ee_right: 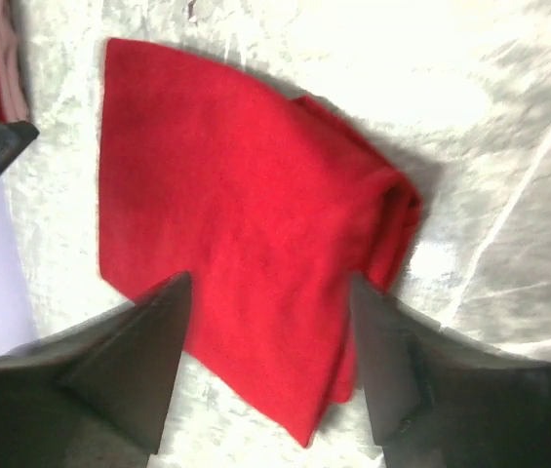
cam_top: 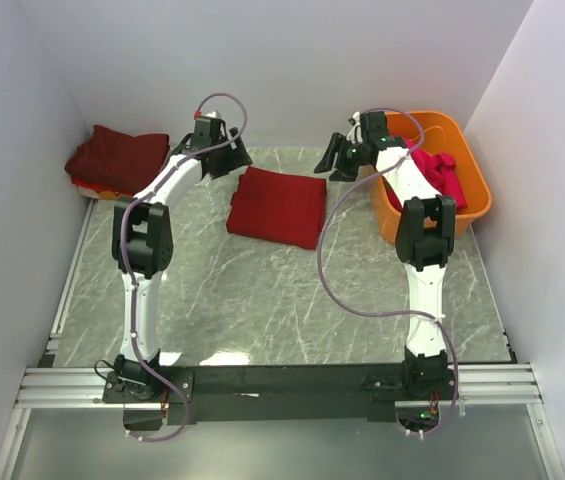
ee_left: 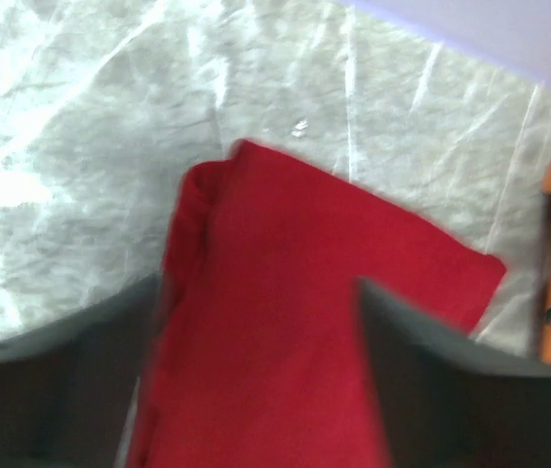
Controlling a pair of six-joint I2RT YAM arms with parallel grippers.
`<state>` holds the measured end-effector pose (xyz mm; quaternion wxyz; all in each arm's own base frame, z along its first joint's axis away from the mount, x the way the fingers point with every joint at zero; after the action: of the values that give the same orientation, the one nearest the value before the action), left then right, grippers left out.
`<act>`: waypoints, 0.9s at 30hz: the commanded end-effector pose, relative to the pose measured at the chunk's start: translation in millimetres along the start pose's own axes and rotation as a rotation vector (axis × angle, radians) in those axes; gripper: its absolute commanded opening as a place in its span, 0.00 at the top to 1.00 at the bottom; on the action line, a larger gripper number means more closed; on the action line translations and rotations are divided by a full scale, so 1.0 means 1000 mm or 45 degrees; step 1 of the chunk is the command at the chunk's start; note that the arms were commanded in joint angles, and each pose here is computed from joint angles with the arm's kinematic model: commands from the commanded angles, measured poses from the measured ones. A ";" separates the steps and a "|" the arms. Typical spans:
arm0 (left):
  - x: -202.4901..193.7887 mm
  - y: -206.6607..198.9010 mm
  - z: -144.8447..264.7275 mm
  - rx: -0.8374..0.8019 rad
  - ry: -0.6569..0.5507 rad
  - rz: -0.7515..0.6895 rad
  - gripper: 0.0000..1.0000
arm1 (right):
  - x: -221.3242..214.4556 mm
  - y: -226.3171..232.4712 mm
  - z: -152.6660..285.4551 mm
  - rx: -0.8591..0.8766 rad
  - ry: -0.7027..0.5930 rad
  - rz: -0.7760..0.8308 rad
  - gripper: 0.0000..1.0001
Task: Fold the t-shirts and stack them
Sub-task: Fold the tshirt, then neatly place the folded tshirt to the corner
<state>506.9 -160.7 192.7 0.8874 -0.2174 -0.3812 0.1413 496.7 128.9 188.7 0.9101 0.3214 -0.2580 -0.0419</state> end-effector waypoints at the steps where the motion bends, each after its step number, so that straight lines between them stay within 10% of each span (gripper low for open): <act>1: 0.019 -0.004 0.011 -0.056 -0.038 -0.015 0.01 | 0.019 0.018 0.026 0.008 -0.084 0.093 0.24; 21: -0.049 0.039 -0.010 -0.053 0.297 -0.174 0.01 | -0.091 0.066 0.108 0.099 -0.163 0.289 0.18; 27: -0.066 0.044 -0.024 0.026 0.363 -0.181 0.17 | -0.125 0.053 0.138 -0.023 -0.224 0.271 0.18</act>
<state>476.2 -149.5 119.6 0.9382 -0.2035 -0.2723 0.0642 323.2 132.1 242.9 0.8981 0.3027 -0.3168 0.0364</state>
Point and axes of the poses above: each gripper's point midway between its finger pads, its own z axis back along the fingers, its own y axis along the line the jaws close on, x = y × z, the point moved 10 cm from there along z, back along the fingers, and after that the axes turned 1 degree about z, right-handed, at the moved point
